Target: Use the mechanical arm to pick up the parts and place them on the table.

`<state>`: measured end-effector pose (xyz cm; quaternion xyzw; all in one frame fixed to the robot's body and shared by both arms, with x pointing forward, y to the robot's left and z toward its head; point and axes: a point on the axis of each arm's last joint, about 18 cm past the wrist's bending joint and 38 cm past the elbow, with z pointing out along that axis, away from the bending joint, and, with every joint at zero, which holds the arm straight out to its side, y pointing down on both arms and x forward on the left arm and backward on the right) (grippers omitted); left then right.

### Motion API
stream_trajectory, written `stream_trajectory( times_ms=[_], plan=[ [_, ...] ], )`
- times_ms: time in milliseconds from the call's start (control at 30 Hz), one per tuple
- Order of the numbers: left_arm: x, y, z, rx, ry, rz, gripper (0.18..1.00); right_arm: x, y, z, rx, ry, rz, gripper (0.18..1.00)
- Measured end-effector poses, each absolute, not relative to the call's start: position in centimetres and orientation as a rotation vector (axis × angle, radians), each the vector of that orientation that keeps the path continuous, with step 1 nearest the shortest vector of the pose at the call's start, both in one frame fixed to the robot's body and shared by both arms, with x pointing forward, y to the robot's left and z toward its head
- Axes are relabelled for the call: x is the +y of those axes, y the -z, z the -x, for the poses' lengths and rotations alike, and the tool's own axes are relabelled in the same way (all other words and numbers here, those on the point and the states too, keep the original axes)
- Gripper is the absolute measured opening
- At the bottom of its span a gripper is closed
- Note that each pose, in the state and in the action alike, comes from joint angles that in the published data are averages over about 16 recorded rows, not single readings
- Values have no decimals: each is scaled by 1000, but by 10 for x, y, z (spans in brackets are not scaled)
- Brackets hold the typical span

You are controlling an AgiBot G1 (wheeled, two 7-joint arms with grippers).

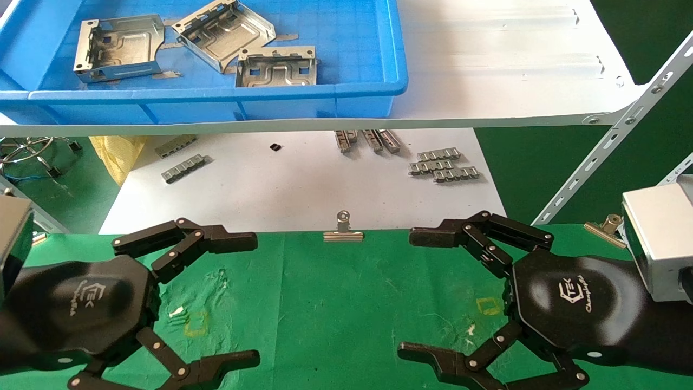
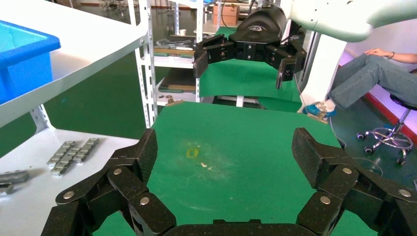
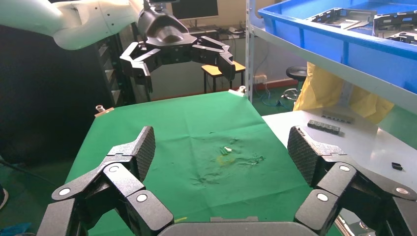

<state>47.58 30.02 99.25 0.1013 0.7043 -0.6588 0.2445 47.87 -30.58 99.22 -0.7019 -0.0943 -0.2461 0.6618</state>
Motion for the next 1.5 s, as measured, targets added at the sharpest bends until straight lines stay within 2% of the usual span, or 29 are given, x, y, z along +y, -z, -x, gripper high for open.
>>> stream_trajectory(
  times_ms=[367,767,967,1500],
  plan=[
    [300,-992,-476,1923,1799,-277,1001,-306,-992,-479,-213,556,1587,995],
    [300,-992,-476,1923,1799,-277,1001,-306,-992,-479,-213,556,1587,915],
    [300,-992,-476,1923,1799,-277,1001,-306,-992,-479,-213,556,1587,825],
    [300,-992,-476,1923,1799,-277,1001,-306,-992,-479,-213,556,1587,450]
  ],
)
